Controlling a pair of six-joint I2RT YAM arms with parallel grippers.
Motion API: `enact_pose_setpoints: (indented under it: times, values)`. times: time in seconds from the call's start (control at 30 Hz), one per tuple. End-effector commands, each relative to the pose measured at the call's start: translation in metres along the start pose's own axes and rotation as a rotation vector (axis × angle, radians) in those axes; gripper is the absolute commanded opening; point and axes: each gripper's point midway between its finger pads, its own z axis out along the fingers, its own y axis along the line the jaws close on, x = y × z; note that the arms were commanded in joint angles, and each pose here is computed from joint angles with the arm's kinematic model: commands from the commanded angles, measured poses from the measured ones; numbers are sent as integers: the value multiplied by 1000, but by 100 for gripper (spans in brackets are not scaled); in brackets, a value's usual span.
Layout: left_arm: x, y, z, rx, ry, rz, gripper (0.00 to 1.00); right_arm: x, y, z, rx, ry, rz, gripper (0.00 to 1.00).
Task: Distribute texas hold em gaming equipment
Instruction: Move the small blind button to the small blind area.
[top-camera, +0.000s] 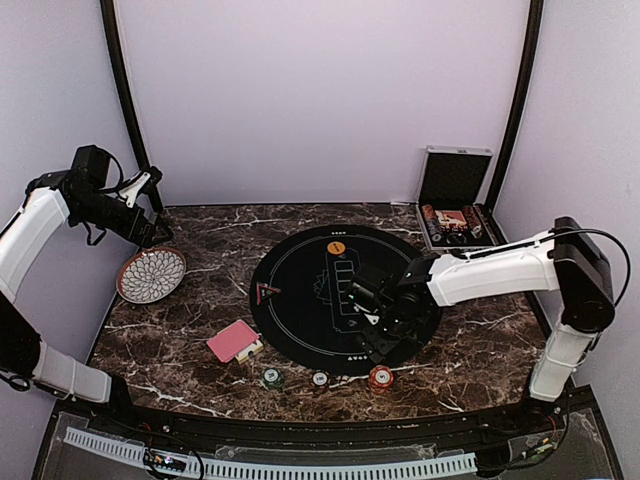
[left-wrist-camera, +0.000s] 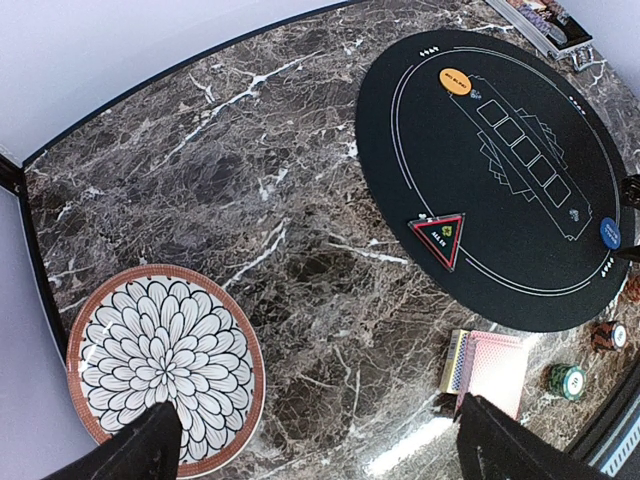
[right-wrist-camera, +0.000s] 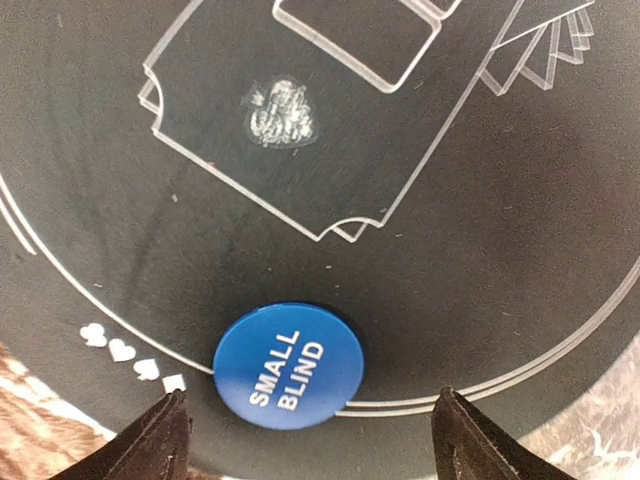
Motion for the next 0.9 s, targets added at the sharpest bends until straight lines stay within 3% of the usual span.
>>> enact_pose_setpoints:
  times: [0.0, 0.33, 0.47, 0.67, 0.87]
  values:
    - [-4, -4, -11, 0, -17, 14, 99, -27, -8, -40, -10, -79, 58, 85]
    - [-8, -2, -11, -6, -30, 19, 99, -46, -8, -87, -51, -130, 103, 82]
    - [-9, -4, -11, 2, -33, 23, 99, -23, 13, -102, -112, -96, 57, 89]
    - [-9, -4, -14, -1, -31, 32, 99, 18, 42, -98, -152, 3, 6, 96]
    - [-8, -7, -16, 4, -30, 37, 99, 28, 59, -80, -187, 32, 0, 99]
